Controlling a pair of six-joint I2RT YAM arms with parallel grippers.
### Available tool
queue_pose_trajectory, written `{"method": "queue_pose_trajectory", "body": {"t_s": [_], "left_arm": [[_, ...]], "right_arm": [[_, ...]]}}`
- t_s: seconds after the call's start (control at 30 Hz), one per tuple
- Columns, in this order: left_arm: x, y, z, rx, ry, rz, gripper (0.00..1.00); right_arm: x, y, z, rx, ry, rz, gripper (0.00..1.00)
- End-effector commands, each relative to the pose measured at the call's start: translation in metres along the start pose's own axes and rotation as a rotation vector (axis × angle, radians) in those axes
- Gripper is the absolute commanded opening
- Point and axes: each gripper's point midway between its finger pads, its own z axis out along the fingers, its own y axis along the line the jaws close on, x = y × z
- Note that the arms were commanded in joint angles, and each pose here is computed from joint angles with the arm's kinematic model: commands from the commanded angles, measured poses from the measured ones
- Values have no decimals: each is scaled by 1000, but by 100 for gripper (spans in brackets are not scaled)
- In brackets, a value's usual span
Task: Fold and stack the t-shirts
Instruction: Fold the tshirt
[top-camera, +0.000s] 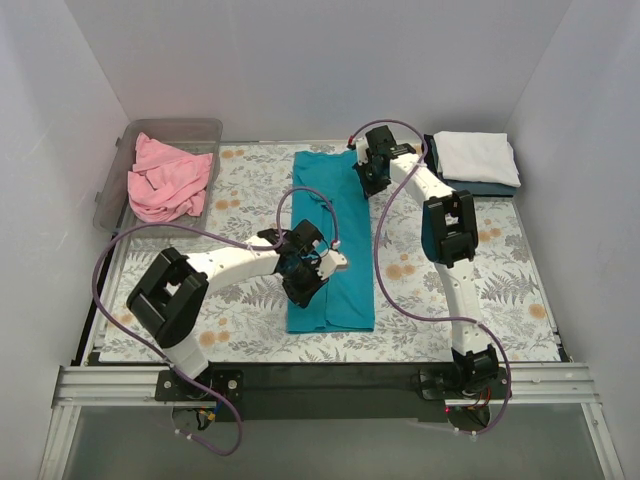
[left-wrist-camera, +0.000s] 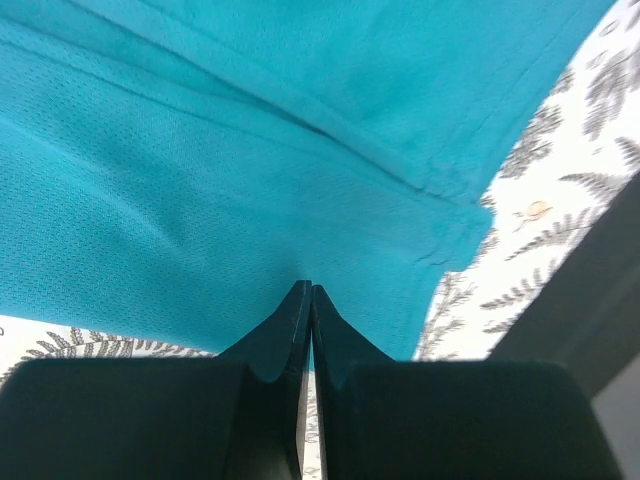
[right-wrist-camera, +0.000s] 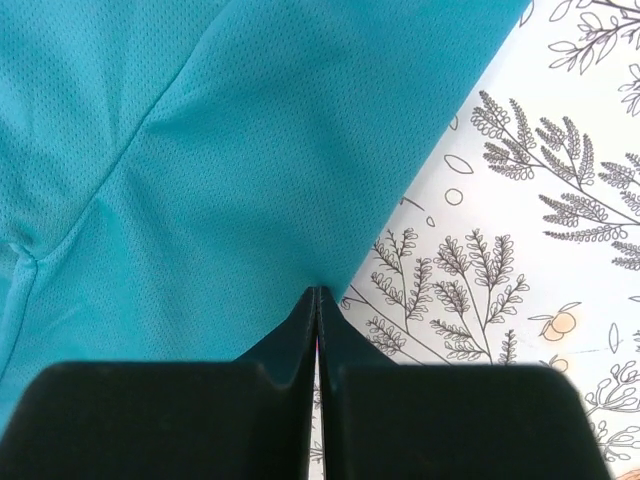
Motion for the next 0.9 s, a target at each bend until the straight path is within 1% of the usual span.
{"method": "queue_pose_trajectory", "body": {"t_s": [0.0, 0.03, 0.07, 0.1, 0.13, 0.17, 0.2, 0.23, 0.27, 0.37, 0.43, 0.5, 0.53, 0.57, 0.6, 0.63, 0.7, 0.73, 0.8, 0.87], "left_arm": [[-27, -7, -24, 35, -91, -73, 0], [-35, -5, -31, 30, -126, -80, 0], [-43, -2, -44, 25, -172, -90, 0], [-47, 7, -54, 18, -205, -114, 0], [-52, 8, -63, 37, -237, -123, 0], [-61, 13, -79, 27, -287, -126, 0], [-63, 25, -89, 12, -324, -152, 0], [-64, 29, -99, -5, -356, -152, 0], [-66, 36, -104, -30, -384, -148, 0], [-67, 58, -111, -85, -432, -173, 0], [-68, 76, -112, -84, -458, -249, 0], [-82, 91, -119, -59, -517, -295, 0], [-85, 96, -111, -28, -510, -348, 0], [-93, 99, -111, -3, -529, -353, 0], [-104, 105, -116, -3, -553, -359, 0], [-107, 111, -108, 13, -544, -424, 0], [-115, 122, -103, 11, -566, -473, 0], [-114, 125, -92, 25, -552, -511, 0], [-116, 136, -82, 4, -562, -545, 0], [-113, 143, -65, 8, -539, -598, 0]], "right_arm": [[-23, -4, -29, 24, -64, -52, 1], [-14, -3, -34, 21, -45, -53, 1], [-29, -1, -62, 28, -95, -71, 1], [-30, 1, -74, 30, -106, -84, 1], [-29, 3, -86, 28, -111, -92, 1], [-32, 10, -111, 16, -141, -105, 1], [-30, 14, -123, 5, -146, -126, 1], [-36, 20, -151, 1, -193, -141, 1], [-23, 29, -153, -41, -175, -144, 1], [-7, 48, -173, -116, -173, -156, 2], [2, 56, -173, -150, -152, -116, 1], [16, 65, -164, -205, -101, -71, 1], [22, 70, -159, -232, -80, -42, 1], [30, 80, -151, -298, -53, -24, 1], [41, 85, -143, -324, -17, 2, 1], [49, 89, -134, -346, 16, 41, 1], [61, 101, -125, -401, 57, 70, 1], [67, 103, -118, -405, 75, 75, 1], [74, 110, -108, -405, 95, 63, 1], [84, 114, -96, -413, 133, 65, 1]]}}
